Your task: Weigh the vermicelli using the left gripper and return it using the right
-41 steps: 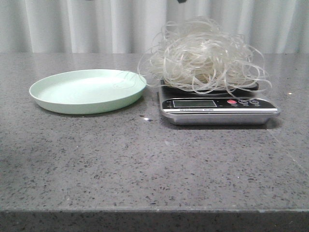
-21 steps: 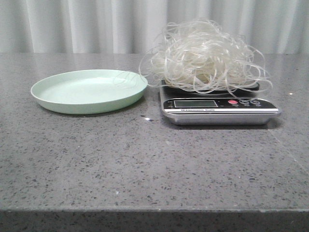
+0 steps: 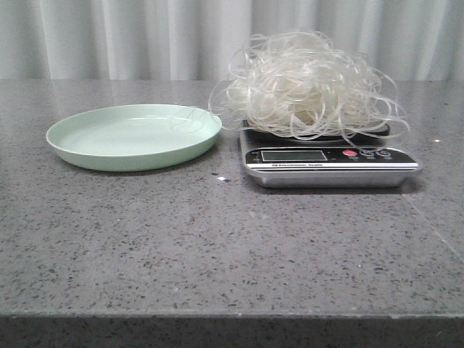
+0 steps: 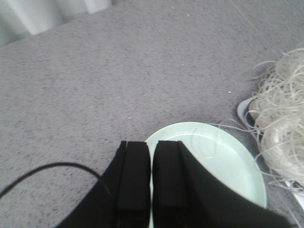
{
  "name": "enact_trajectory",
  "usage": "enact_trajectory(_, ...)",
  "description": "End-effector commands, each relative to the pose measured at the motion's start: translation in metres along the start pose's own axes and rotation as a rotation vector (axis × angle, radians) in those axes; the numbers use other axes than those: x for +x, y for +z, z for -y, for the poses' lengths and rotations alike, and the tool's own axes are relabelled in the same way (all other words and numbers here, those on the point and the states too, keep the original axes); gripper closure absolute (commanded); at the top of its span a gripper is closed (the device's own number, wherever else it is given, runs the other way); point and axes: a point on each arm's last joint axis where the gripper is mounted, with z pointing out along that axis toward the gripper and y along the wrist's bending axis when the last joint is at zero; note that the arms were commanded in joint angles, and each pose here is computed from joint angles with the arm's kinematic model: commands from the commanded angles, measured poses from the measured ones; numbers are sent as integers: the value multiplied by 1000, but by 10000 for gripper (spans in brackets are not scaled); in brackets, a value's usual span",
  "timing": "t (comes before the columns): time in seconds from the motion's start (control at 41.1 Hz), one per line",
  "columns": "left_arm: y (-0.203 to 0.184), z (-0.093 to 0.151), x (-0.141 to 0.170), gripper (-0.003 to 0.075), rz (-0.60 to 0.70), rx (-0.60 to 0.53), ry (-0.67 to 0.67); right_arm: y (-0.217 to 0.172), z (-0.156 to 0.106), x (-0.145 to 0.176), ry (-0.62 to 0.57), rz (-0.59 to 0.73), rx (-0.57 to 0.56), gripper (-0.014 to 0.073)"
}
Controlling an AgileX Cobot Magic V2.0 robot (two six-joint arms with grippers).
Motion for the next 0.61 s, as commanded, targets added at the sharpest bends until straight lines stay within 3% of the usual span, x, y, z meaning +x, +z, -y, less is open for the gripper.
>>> enact_trajectory(0.0, -29, -8, 7, 584, 156, -25, -28, -2, 0, -11, 3, 110, 4, 445)
enact_trajectory(0.195, -38, -16, 64, 584, 219, -64, -38, -2, 0, -12, 3, 115, 4, 445)
enact_trajectory(0.438, -67, -8, 126, 584, 434, -69, -25, -3, 0, -20, 3, 202, 5, 445)
enact_trajectory(0.584, -76, -4, 164, 584, 474, -67, -26, -5, 0, -26, 3, 267, 6, 445)
